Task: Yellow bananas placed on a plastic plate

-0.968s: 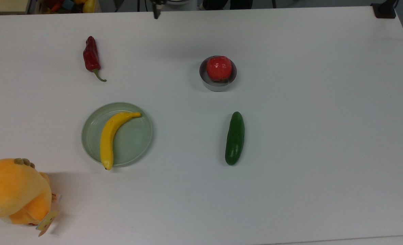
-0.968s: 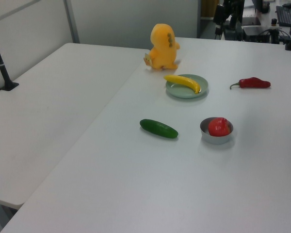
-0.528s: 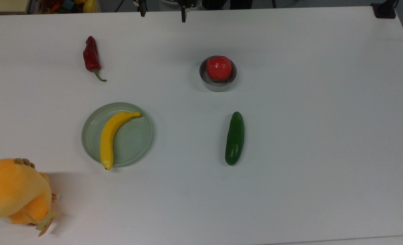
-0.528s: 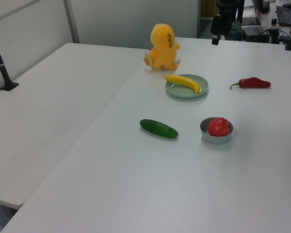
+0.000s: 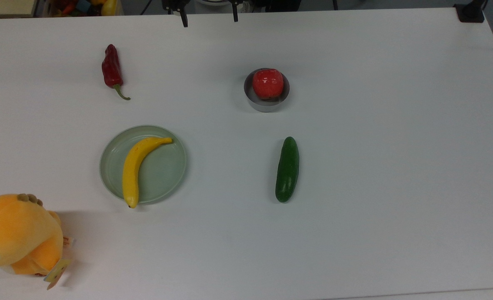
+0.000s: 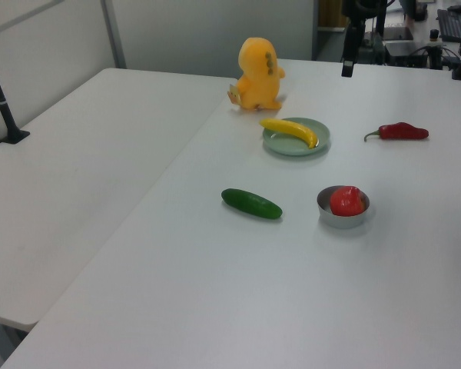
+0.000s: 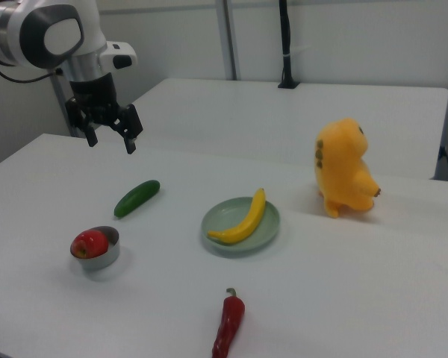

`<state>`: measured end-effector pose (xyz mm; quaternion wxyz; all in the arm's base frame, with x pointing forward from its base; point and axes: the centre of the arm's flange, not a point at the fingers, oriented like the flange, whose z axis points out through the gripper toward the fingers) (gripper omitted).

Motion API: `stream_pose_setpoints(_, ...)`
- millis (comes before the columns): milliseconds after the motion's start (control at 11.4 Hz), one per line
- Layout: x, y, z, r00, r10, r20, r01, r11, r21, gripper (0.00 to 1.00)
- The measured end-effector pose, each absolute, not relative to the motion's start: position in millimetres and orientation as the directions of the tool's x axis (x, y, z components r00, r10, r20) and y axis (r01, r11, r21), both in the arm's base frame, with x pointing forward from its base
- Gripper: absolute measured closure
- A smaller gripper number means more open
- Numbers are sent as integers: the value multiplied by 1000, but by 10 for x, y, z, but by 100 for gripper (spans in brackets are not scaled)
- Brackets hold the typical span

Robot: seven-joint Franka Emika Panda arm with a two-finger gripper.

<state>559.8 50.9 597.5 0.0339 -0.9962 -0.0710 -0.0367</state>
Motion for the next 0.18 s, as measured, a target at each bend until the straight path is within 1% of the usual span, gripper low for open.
stream_pose_setpoints(176, 5598, 509, 5999, 987, 139, 81, 144, -988, -63, 0)
